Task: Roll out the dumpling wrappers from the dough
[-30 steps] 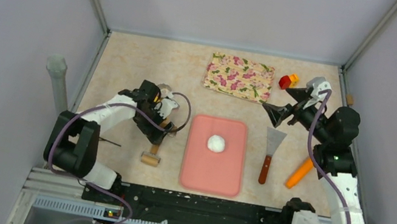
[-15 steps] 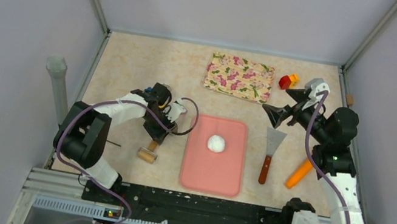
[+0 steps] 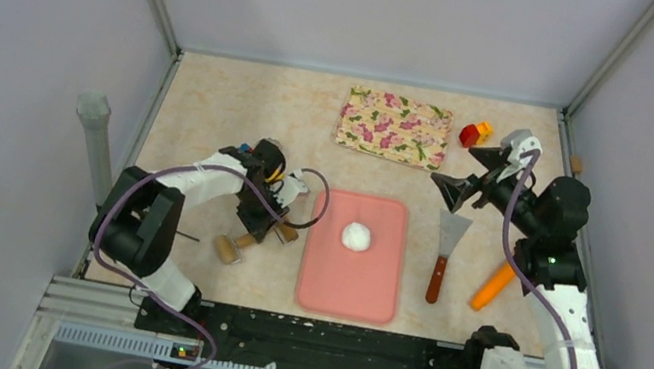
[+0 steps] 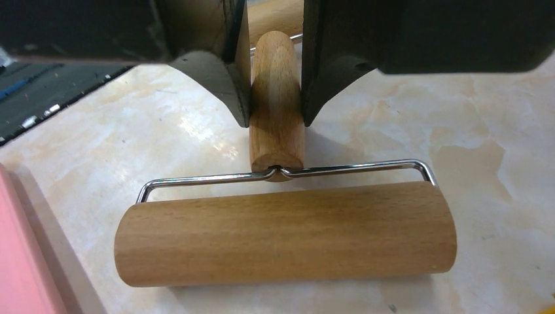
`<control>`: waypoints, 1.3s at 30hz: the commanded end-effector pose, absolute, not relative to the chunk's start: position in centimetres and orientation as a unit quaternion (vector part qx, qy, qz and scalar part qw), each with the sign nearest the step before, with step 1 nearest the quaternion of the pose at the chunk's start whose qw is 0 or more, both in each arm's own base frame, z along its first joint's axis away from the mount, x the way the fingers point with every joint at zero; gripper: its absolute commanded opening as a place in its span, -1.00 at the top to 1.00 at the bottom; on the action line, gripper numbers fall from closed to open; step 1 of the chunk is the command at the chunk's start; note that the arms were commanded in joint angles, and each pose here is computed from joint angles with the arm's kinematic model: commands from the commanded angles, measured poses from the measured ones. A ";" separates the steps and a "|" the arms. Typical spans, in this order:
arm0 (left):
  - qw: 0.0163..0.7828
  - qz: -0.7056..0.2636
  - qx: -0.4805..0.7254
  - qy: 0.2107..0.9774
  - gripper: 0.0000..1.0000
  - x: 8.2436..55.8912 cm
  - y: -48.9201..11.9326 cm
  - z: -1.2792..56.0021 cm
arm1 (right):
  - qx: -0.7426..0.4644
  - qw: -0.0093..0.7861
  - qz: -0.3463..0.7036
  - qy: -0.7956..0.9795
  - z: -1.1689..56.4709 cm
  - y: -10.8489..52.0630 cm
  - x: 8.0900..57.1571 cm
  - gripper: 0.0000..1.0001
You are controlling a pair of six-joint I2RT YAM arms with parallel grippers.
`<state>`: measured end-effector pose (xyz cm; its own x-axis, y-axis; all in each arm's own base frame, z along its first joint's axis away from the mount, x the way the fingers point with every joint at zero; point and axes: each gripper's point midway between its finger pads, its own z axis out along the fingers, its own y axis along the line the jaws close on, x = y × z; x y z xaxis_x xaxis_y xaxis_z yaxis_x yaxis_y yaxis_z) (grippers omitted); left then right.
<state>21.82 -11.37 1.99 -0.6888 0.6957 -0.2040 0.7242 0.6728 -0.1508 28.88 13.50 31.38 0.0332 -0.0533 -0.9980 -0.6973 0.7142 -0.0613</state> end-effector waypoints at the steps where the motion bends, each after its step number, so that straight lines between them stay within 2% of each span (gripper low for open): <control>1: 0.110 -0.144 0.407 0.895 1.00 22.0 -12.8 6.9 | -0.316 0.652 0.276 0.632 33.1 14.6 28.2 -0.95; 7: 0.240 -0.188 0.444 0.842 1.00 22.4 -14.9 15.7 | -0.359 0.564 0.377 0.640 32.1 18.9 26.5 -0.91; 14: 0.380 -0.222 0.467 0.767 1.00 23.9 -18.0 24.6 | -0.393 0.463 0.460 0.647 32.3 23.5 26.7 -0.87; 17: 0.474 -0.220 0.392 0.757 1.00 27.1 -18.9 29.9 | -0.413 0.432 0.513 0.616 33.3 24.6 25.9 -0.73; 20: 0.552 -0.230 0.315 0.737 1.00 29.8 -19.3 35.2 | -0.441 0.482 0.489 0.577 33.6 25.1 25.5 -0.75; 22: 0.562 -0.250 0.267 0.742 1.00 31.1 -19.9 37.6 | -0.460 0.538 0.444 0.549 33.0 25.4 25.8 -0.78; 25: 0.562 -0.300 0.178 0.750 1.00 32.7 -20.8 40.0 | -0.474 0.580 0.424 0.510 31.9 26.4 24.9 -0.80; 29: 0.512 -0.371 0.092 0.769 1.00 34.2 -22.4 39.6 | -0.453 0.605 0.414 0.508 32.0 27.8 25.8 -0.79; 36: 0.395 -0.523 -0.040 0.754 1.00 35.4 -21.9 37.2 | -0.443 0.568 0.425 0.548 29.9 31.0 27.2 -0.69; 39: 0.395 -0.524 -0.069 0.751 1.00 36.0 -20.6 36.5 | -0.446 0.557 0.440 0.545 29.9 32.7 26.7 -0.69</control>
<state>35.80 -20.67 33.20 -0.6745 -0.3956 -0.6233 0.3184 0.6059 -0.7291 26.64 30.38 27.05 -0.0380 -0.0439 -0.9983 -0.9718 0.2341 0.0267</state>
